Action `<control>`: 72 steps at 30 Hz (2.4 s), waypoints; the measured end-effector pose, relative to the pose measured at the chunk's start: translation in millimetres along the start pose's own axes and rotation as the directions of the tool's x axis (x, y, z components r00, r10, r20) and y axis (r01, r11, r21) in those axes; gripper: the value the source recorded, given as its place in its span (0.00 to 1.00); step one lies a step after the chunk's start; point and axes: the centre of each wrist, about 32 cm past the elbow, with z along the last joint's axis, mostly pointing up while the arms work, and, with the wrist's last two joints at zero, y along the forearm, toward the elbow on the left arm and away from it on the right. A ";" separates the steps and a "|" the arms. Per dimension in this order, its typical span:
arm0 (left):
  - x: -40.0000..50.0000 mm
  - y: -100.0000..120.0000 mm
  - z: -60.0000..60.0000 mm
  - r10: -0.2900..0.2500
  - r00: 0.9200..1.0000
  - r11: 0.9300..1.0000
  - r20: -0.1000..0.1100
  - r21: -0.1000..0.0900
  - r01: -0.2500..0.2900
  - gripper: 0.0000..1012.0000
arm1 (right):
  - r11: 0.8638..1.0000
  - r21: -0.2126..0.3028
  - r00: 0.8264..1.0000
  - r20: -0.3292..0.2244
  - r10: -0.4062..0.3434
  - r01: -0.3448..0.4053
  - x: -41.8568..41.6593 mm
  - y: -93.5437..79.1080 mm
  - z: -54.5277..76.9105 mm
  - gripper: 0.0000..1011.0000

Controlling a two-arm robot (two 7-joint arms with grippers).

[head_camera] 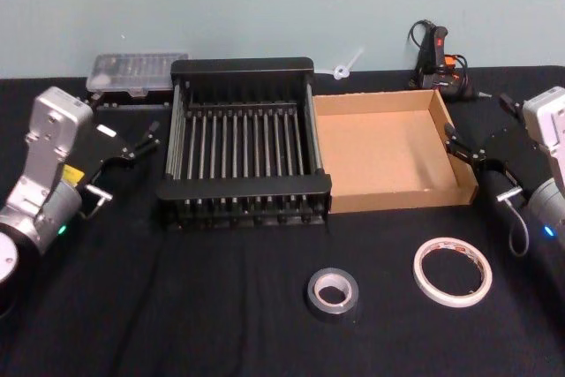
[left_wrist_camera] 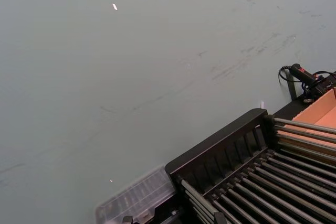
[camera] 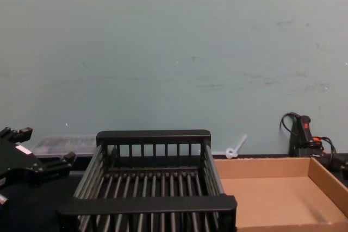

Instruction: Pick up the white tape and place it into the black box , Pick up the silver tape and place it into the brown box.

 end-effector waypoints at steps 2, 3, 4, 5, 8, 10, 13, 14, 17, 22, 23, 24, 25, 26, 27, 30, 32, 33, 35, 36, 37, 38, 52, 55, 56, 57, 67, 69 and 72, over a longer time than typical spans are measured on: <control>0.0 0.0 0.0 0.000 1.000 1.000 0.000 0.000 0.000 0.99 | 1.000 0.000 1.000 0.000 0.000 0.000 0.0 0.0 0.0 0.99; 0.0 0.0 0.0 0.000 1.000 1.000 0.000 0.000 0.000 0.99 | 1.000 0.000 1.000 0.000 0.000 0.000 0.0 0.0 0.0 0.99; 0.0 0.0 0.0 0.000 1.000 1.000 0.000 0.000 0.000 0.99 | 1.000 0.000 1.000 0.000 0.000 0.000 0.0 0.0 0.0 0.99; 0.0 0.0 0.0 0.000 1.000 1.000 0.000 0.000 0.000 0.99 | 1.000 0.000 1.000 0.000 0.000 0.000 0.0 0.0 0.0 0.99; 0.0 0.0 0.0 0.000 1.000 1.000 0.000 0.000 0.000 0.99 | 1.000 0.000 1.000 0.000 0.000 0.000 0.0 0.0 0.0 0.99; 0.0 0.0 0.0 0.000 1.000 1.000 0.000 0.000 0.000 0.99 | 1.000 0.000 1.000 0.000 0.000 0.000 0.0 0.0 0.0 0.99; 0.0 0.0 0.0 0.000 1.000 1.000 0.000 0.000 0.000 0.99 | 1.000 0.000 1.000 0.000 0.000 0.000 0.0 0.0 0.0 0.99; 0.0 0.0 0.0 0.000 1.000 1.000 0.000 0.000 0.000 0.99 | 1.000 0.000 1.000 0.000 0.000 0.000 0.0 0.0 0.0 0.99; 0.0 0.0 0.0 0.000 1.000 1.000 0.000 0.000 0.000 0.99 | 1.000 0.000 1.000 0.000 0.000 0.000 0.0 0.0 0.0 0.99; 0.0 0.0 0.0 0.000 1.000 1.000 0.000 0.000 0.000 0.99 | 1.000 0.000 1.000 0.000 0.000 0.000 0.0 0.0 0.0 0.99; 0.0 0.0 0.0 0.000 1.000 1.000 0.000 0.000 0.000 0.99 | 1.000 0.000 1.000 0.000 0.000 0.000 0.0 0.0 0.0 0.99; 0.0 0.0 0.0 0.000 1.000 1.000 0.000 0.000 0.000 0.99 | 1.000 0.000 1.000 0.000 0.000 0.000 0.0 0.0 0.0 0.99; 0.0 0.0 0.0 0.000 1.000 1.000 0.000 0.000 0.000 0.99 | 1.000 0.000 1.000 0.000 0.000 0.000 0.0 0.0 0.0 0.99; 0.0 0.0 0.0 0.000 1.000 1.000 0.000 0.000 0.000 0.99 | 1.000 0.000 1.000 0.000 0.000 0.000 0.0 0.0 0.0 0.99; 0.0 0.0 0.0 0.000 1.000 1.000 0.000 0.000 0.000 0.99 | 1.000 0.000 1.000 0.000 0.000 0.000 0.0 0.0 0.0 0.99; 0.0 0.0 0.0 0.000 1.000 1.000 0.000 0.000 0.000 0.99 | 1.000 0.000 1.000 0.000 0.000 0.000 0.0 0.0 0.0 0.99; 0.0 0.0 0.0 0.000 1.000 1.000 0.000 0.000 0.000 0.99 | 1.000 0.000 1.000 0.000 0.000 0.000 0.0 0.0 0.0 0.99; 0.0 0.0 0.0 0.000 1.000 1.000 0.000 0.000 0.000 0.99 | 1.000 0.000 1.000 0.000 0.000 0.000 0.0 0.0 0.0 0.99; 0.0 0.0 0.0 0.000 1.000 1.000 0.000 0.000 0.000 0.99 | 1.000 0.000 1.000 0.000 0.000 0.000 0.0 0.0 0.0 0.99; 0.0 0.0 0.0 0.000 1.000 1.000 0.000 0.000 0.000 0.99 | 1.000 0.000 1.000 0.000 0.000 0.000 0.0 0.0 0.0 0.99; 0.0 0.0 0.0 0.000 1.000 1.000 0.000 0.000 0.000 0.99 | 1.000 0.000 1.000 0.000 0.000 0.000 0.0 0.0 0.0 0.99; 0.0 0.0 0.0 0.000 1.000 1.000 0.000 0.000 0.000 0.99 | 1.000 0.000 1.000 0.000 0.000 0.000 0.0 0.0 0.0 0.99; 0.0 0.0 0.0 0.000 1.000 1.000 0.000 0.000 0.000 0.99 | 1.000 -0.013 0.999 -0.046 0.024 -0.025 10.8 -13.7 7.7 0.99; 0.0 0.0 0.0 0.000 1.000 1.000 0.000 0.000 0.000 0.99 | 0.999 -0.028 0.997 -0.061 0.045 -0.046 15.8 -21.2 11.4 0.99; 0.0 0.0 0.0 0.000 1.000 1.000 0.000 0.000 0.000 0.99 | 0.998 -0.032 0.997 -0.066 0.050 -0.052 17.2 -23.0 12.6 0.99; 0.0 0.0 0.0 0.000 1.000 1.000 0.000 0.000 0.000 0.99 | 0.998 -0.035 0.996 -0.070 0.056 -0.058 18.6 -25.1 13.7 0.99; 0.0 0.0 0.0 0.000 1.000 1.000 0.000 0.000 0.000 0.99 | 0.986 -0.098 0.985 -0.119 0.123 -0.135 31.0 -51.8 27.6 0.99; 0.0 0.0 0.0 0.000 1.000 1.000 0.000 0.000 0.000 0.99 | 0.980 -0.123 0.981 -0.136 0.142 -0.159 32.5 -58.9 30.5 0.99; 0.0 0.0 0.0 0.000 1.000 1.000 0.000 0.000 0.000 0.99 | 0.973 -0.147 0.975 -0.158 0.155 -0.178 33.5 -63.3 31.6 0.99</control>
